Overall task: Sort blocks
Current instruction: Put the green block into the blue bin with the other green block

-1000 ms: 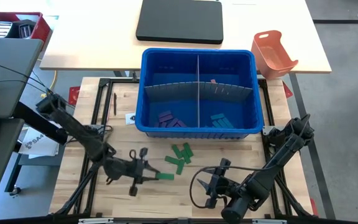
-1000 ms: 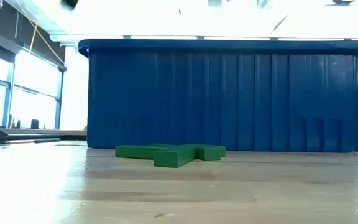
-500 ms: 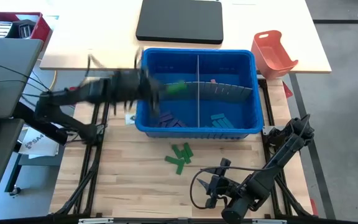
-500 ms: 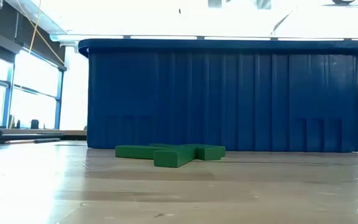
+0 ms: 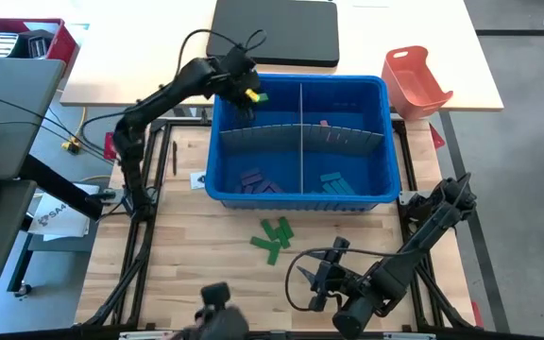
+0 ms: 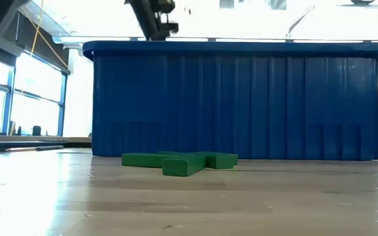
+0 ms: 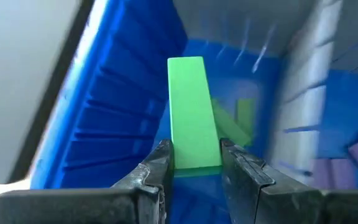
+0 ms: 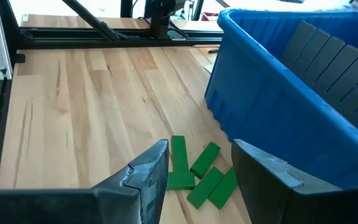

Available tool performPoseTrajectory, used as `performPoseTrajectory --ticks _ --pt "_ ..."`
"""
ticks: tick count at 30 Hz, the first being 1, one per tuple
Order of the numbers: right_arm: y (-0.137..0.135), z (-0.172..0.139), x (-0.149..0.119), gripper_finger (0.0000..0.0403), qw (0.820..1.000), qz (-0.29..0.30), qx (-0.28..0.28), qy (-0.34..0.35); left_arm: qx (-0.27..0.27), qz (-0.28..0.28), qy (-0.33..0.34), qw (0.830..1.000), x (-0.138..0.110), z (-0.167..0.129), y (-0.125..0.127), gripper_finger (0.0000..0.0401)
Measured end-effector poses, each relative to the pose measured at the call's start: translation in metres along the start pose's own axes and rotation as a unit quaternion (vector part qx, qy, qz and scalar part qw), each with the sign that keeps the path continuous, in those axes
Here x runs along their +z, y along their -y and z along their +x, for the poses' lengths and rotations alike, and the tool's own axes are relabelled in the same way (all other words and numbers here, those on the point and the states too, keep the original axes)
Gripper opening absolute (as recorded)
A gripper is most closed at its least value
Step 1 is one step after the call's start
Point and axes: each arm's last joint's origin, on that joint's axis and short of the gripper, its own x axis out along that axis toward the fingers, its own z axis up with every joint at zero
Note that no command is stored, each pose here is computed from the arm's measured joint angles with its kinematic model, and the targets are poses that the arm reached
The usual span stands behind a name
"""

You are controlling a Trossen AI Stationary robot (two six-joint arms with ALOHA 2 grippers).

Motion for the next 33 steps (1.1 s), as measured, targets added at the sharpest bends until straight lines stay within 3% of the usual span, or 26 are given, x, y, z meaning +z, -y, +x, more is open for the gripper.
performPoseTrajectory --ticks 6,12,16,20,33 --pt "0.001 0.002 0.0 0.0171 1.0 0.005 0.001 -0.004 -0.06 -0.021 -0.055 0.996 -0.016 0.06 -0.024 0.009" --pt "0.001 0.002 0.0 0.0171 1.0 0.004 0.001 -0.004 -0.124 -0.021 -0.095 0.988 -0.029 0.1 -0.027 0.009" --pt "0.001 0.002 0.0 0.0171 1.0 0.004 0.001 -0.005 -0.13 -0.029 -0.102 0.986 -0.027 0.113 -0.02 0.009" --pt "0.001 0.002 0.0 0.0171 1.0 0.004 0.001 -0.005 -0.117 -0.079 -0.119 0.983 -0.025 0.121 -0.015 0.009" --pt "0.001 0.002 0.0 0.0171 1.0 0.004 0.001 -0.005 -0.097 -0.19 -0.091 0.973 -0.011 0.122 -0.004 0.009"
